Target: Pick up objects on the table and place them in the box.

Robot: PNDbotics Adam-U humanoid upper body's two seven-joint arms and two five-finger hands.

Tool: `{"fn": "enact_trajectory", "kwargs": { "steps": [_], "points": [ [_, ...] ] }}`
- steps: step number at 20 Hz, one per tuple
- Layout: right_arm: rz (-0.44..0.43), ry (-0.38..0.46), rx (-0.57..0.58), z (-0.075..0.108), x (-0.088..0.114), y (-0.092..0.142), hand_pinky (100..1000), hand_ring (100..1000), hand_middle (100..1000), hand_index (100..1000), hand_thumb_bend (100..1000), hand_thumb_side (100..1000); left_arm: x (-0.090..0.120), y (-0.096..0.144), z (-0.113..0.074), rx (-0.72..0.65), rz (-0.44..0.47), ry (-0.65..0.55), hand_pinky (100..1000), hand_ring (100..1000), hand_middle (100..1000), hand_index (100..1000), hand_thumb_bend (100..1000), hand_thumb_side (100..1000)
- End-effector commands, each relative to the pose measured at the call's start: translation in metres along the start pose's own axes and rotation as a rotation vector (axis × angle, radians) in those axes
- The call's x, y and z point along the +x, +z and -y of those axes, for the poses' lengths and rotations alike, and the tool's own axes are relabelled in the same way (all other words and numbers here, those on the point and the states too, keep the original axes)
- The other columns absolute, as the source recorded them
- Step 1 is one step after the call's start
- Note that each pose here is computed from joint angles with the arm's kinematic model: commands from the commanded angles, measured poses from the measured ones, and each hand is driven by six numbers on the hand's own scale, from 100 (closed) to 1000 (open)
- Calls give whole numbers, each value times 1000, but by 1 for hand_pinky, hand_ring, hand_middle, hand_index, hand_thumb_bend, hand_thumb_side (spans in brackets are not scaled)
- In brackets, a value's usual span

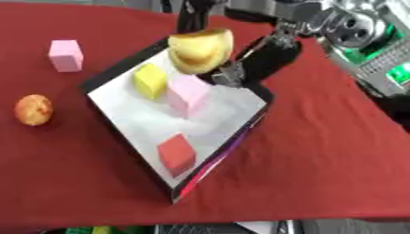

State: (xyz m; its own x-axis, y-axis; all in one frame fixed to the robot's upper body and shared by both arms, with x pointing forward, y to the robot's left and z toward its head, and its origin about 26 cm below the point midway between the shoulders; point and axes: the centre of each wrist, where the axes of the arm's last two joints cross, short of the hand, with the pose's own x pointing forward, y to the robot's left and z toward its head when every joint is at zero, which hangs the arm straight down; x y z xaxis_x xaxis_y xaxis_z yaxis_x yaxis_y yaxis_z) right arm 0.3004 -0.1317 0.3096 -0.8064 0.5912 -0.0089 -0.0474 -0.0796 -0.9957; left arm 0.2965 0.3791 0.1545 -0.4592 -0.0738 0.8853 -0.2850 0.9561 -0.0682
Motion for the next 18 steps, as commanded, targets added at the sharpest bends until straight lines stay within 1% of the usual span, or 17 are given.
{"fn": "enact_trajectory", "kwargs": {
  "steps": [1, 7, 8, 9, 10, 12, 14, 16, 18],
  "points": [
    [-4, 15, 55, -11, -5, -16, 806, 672, 578, 691, 329, 100, 11, -5, -7, 1, 35, -30, 771, 782, 830, 845, 217, 804],
    [-7, 35, 99, -34, -18, -43, 810, 690, 596, 709, 329, 100, 12, -6, -7, -3, 38, -32, 772, 782, 830, 845, 217, 802],
    [-7, 38, 109, -39, -20, -46, 814, 700, 605, 720, 352, 100, 13, -6, -7, -3, 39, -32, 772, 782, 830, 845, 217, 803],
    [-5, 40, 118, -42, -22, -49, 813, 717, 622, 737, 328, 100, 13, -6, -7, -2, 39, -32, 773, 782, 830, 845, 218, 804],
    [0, 44, 130, -47, -24, -51, 812, 730, 636, 752, 326, 100, 13, -6, -7, -1, 39, -32, 773, 782, 830, 846, 218, 805],
    [18, 55, 155, -54, -27, -55, 819, 767, 694, 809, 322, 100, 13, -6, -7, -1, 39, -31, 773, 782, 830, 846, 218, 805],
    [42, 76, 169, -57, -29, -56, 847, 828, 765, 887, 362, 100, 13, -6, -6, -2, 39, -30, 773, 783, 830, 846, 218, 805],
    [62, 104, 162, -56, -30, -55, 873, 859, 785, 917, 385, 100, 13, -6, -6, -3, 38, -28, 774, 778, 831, 846, 219, 807],
    [79, 122, 156, -54, -31, -53, 887, 859, 779, 925, 396, 100, 12, -6, -6, -5, 35, -27, 774, 774, 831, 846, 219, 809]
  ]
}}
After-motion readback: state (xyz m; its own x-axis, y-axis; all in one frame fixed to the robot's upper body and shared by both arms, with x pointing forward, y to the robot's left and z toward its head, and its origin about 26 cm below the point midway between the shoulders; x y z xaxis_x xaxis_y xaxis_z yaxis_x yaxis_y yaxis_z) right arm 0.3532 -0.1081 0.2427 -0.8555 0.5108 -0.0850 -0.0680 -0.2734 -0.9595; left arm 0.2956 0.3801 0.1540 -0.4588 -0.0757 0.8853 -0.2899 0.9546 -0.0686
